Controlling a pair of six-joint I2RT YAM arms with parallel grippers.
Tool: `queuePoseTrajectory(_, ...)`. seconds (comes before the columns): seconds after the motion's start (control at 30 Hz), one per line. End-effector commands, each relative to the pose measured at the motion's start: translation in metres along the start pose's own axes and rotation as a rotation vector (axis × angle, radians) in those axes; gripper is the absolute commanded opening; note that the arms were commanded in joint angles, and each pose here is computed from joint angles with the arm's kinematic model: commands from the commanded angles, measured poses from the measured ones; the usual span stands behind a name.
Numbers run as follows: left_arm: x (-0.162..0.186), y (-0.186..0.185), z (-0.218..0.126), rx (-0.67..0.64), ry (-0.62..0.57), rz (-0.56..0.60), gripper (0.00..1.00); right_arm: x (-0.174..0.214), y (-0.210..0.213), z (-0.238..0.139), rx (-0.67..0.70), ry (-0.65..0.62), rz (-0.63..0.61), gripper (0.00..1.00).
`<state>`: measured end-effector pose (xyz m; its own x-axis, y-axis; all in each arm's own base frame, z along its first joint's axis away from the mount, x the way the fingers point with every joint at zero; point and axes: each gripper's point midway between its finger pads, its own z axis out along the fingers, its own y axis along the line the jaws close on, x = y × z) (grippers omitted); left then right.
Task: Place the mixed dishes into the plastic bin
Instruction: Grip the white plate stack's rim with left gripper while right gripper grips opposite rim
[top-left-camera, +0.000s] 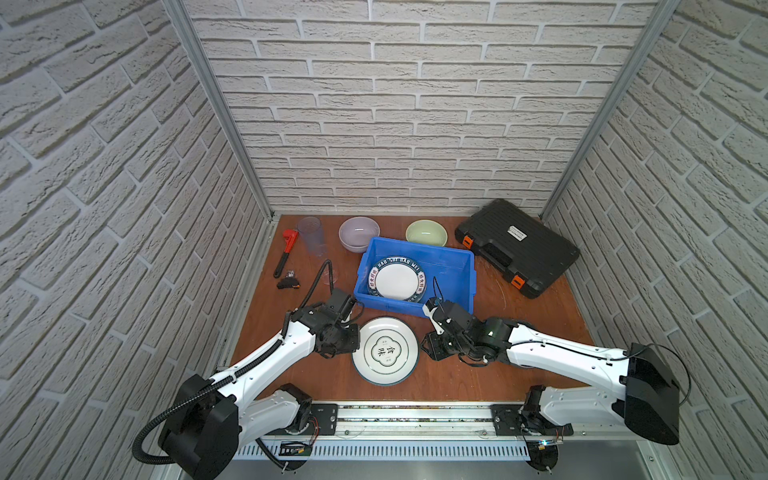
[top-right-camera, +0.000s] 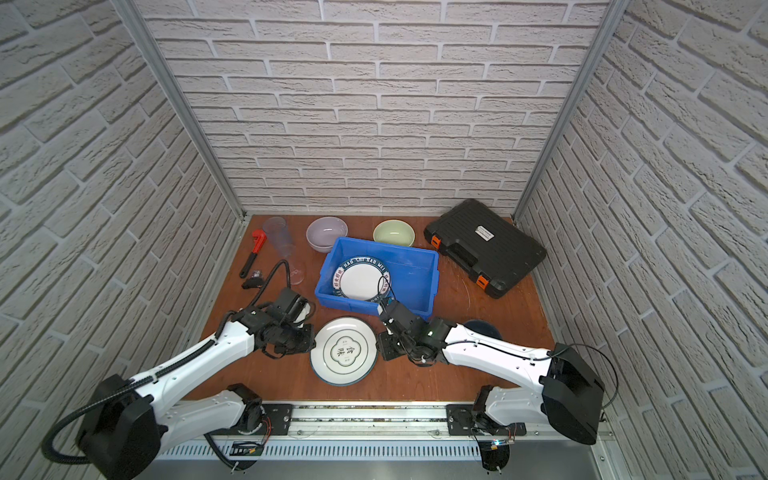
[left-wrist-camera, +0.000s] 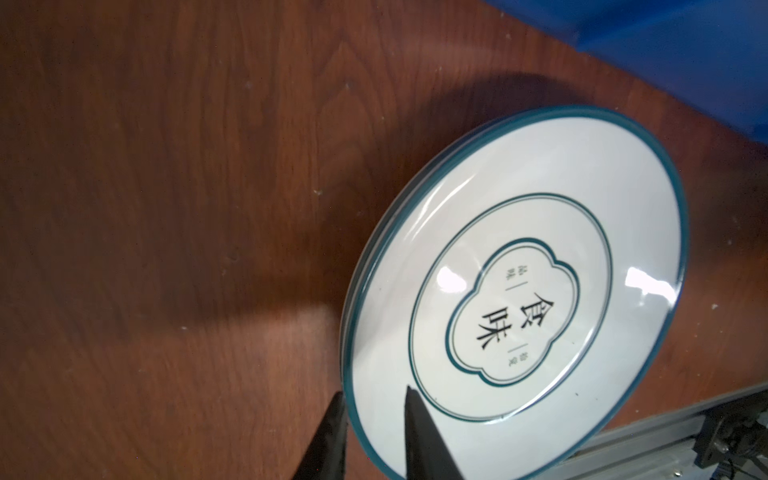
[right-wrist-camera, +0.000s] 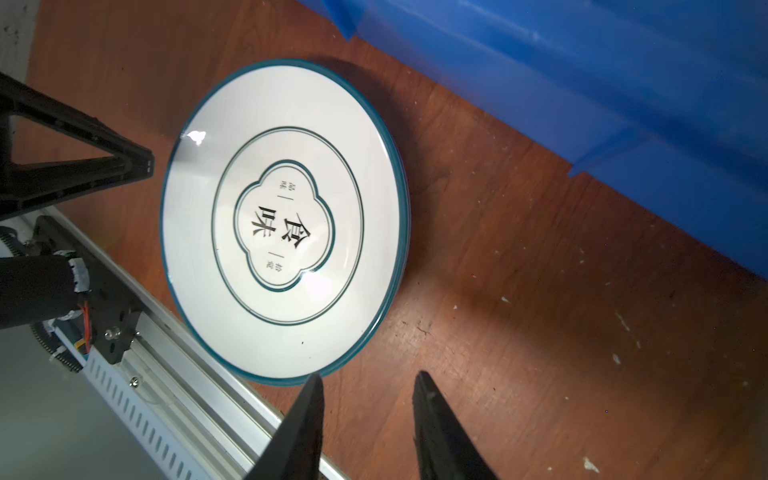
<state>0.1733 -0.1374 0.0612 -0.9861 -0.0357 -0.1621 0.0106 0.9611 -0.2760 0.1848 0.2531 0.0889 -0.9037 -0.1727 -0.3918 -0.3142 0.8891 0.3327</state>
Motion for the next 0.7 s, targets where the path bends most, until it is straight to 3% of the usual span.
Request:
queuePoseTrajectory(0.0, -0.004, 0.002, 0.006, -0.01, -0.029, -0.017, 0.26, -0.004, -0.002, 0.011, 0.017, -0.033, 0.067, 0.36)
queuePoseTrajectory(0.67, 0.009, 0.016, 0.025, -0.068, -0.001, -0.026, 0.18, 0.001, 0.011, 0.05, -0.056, 0.015, 0.153, 0.31)
